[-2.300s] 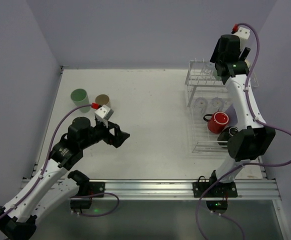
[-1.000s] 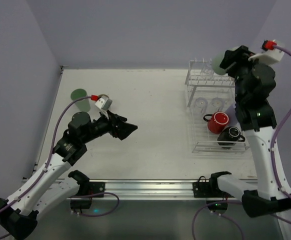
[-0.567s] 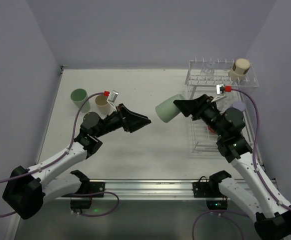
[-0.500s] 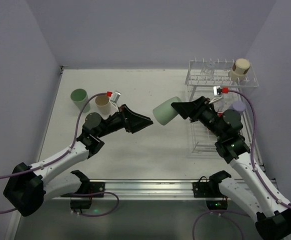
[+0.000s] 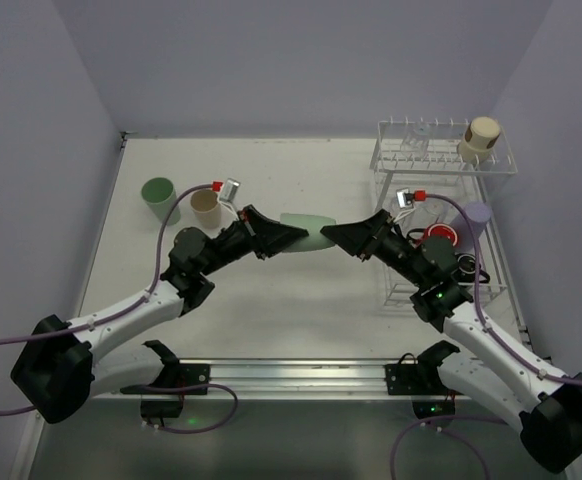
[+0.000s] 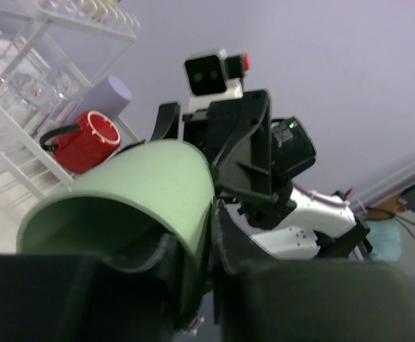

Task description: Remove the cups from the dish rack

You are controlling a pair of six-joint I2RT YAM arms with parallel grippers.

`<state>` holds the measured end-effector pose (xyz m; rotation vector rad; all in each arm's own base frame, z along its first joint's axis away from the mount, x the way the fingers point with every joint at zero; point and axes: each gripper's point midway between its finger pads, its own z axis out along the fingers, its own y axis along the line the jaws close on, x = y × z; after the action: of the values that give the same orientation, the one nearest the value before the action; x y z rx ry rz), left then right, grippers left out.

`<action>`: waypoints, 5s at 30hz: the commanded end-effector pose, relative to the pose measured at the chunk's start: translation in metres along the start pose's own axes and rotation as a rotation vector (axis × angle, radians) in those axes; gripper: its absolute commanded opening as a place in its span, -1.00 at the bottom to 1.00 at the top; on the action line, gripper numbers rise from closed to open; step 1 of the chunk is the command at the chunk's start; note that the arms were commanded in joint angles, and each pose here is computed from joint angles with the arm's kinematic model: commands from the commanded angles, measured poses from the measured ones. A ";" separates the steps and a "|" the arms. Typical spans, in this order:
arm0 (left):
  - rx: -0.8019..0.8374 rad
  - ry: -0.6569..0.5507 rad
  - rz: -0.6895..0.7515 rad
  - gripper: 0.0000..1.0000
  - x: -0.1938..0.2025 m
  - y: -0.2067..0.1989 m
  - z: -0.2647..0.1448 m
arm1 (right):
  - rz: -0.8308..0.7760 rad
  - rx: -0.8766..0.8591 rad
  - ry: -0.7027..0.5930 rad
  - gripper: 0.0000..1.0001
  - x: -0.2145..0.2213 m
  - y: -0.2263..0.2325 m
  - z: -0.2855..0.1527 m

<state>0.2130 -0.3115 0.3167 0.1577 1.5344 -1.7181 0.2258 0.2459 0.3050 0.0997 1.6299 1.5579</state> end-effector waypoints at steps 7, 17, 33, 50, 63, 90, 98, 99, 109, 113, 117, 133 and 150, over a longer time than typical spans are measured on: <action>-0.373 -0.112 0.353 -1.00 -0.079 0.016 0.004 | -0.118 0.074 -0.067 0.98 -0.008 -0.008 -0.010; -1.165 0.257 0.492 -1.00 -0.137 0.137 -0.098 | -0.305 0.353 0.024 0.98 0.007 -0.065 -0.045; -1.447 0.421 0.423 -1.00 -0.166 0.211 -0.141 | -0.352 0.359 0.121 0.98 0.025 -0.080 -0.049; -1.468 0.485 0.392 -1.00 -0.172 0.244 -0.138 | -0.353 0.369 0.132 0.98 0.027 -0.085 -0.049; -1.465 0.544 0.335 -0.65 -0.150 0.277 -0.142 | -0.349 0.387 0.143 0.98 0.029 -0.090 -0.048; -0.525 0.095 0.632 0.72 -0.121 0.024 -0.056 | -0.508 0.830 -0.195 0.63 -0.081 -0.093 -0.103; -0.360 0.181 0.630 0.86 -0.026 0.031 -0.102 | -0.488 1.214 -0.609 0.74 -0.173 -0.124 -0.184; -0.354 0.181 0.640 0.87 -0.026 0.027 -0.104 | -0.484 1.272 -0.624 0.77 -0.180 -0.135 -0.192; -0.424 0.049 0.749 1.00 -0.045 0.000 -0.125 | -0.403 1.510 -0.803 0.98 -0.229 -0.184 -0.237; -0.451 0.034 0.761 1.00 -0.044 -0.004 -0.132 | -0.385 1.548 -0.754 0.98 -0.230 -0.202 -0.239; -0.409 0.038 0.772 1.00 -0.039 -0.015 -0.131 | -0.442 1.488 -0.707 0.98 -0.235 -0.216 -0.227; -0.380 0.054 0.779 1.00 -0.031 -0.021 -0.130 | -0.483 1.624 -0.650 0.87 -0.246 -0.262 -0.238; -0.424 0.093 0.758 1.00 -0.028 -0.003 -0.124 | -0.591 1.324 -0.911 -0.23 -0.270 -0.159 -0.224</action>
<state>0.1752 -0.1905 0.2915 0.5305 1.6094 -0.8076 0.3386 -0.1262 0.2297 0.8062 1.5701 -0.3013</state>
